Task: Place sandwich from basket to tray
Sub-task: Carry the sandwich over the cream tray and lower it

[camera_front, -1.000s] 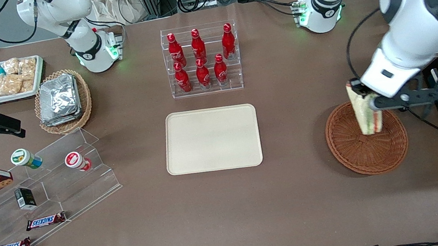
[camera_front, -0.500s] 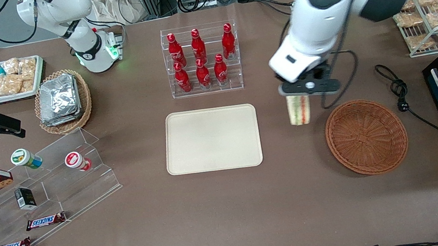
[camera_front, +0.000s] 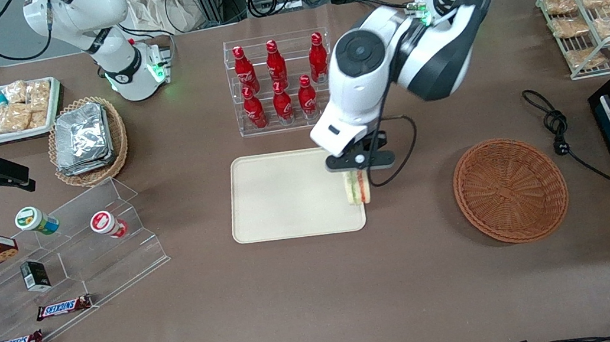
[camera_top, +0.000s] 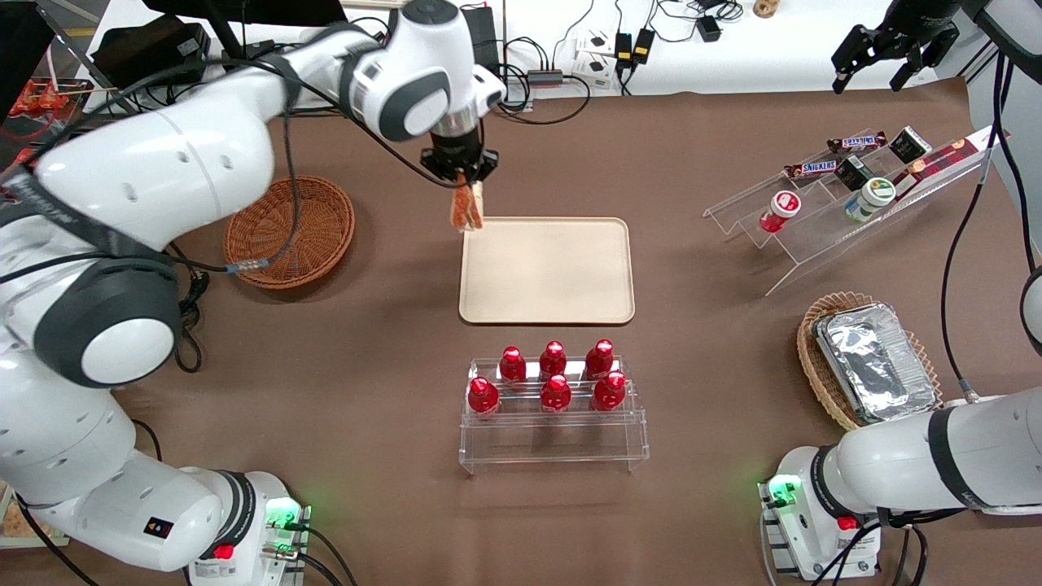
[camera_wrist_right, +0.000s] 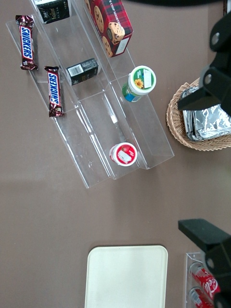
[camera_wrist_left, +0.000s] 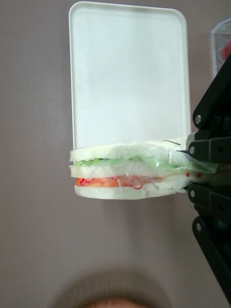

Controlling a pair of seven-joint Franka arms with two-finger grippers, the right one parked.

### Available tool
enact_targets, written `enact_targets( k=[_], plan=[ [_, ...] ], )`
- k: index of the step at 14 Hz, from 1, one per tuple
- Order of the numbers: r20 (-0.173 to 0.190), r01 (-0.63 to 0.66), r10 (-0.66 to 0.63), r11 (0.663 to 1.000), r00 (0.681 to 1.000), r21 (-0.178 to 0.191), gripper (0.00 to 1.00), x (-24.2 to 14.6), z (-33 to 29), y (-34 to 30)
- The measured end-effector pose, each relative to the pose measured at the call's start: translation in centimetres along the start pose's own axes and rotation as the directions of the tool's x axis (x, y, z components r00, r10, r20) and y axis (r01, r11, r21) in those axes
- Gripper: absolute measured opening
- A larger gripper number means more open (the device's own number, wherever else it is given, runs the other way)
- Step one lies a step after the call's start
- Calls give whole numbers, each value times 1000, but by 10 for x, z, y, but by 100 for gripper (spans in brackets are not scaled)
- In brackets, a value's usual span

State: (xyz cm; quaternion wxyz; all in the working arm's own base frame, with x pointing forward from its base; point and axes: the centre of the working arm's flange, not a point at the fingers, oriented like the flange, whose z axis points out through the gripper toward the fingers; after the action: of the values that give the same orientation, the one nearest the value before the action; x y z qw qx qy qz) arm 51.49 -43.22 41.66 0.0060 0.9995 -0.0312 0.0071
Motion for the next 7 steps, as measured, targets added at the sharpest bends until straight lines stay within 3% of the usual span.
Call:
enact_targets(
  k=[4,7],
  plan=[
    [-21,17,-15,997,1000,75,16,-12,83,32],
    [-35,-9,12,997,999,79,16,-14,125,34]
  ],
)
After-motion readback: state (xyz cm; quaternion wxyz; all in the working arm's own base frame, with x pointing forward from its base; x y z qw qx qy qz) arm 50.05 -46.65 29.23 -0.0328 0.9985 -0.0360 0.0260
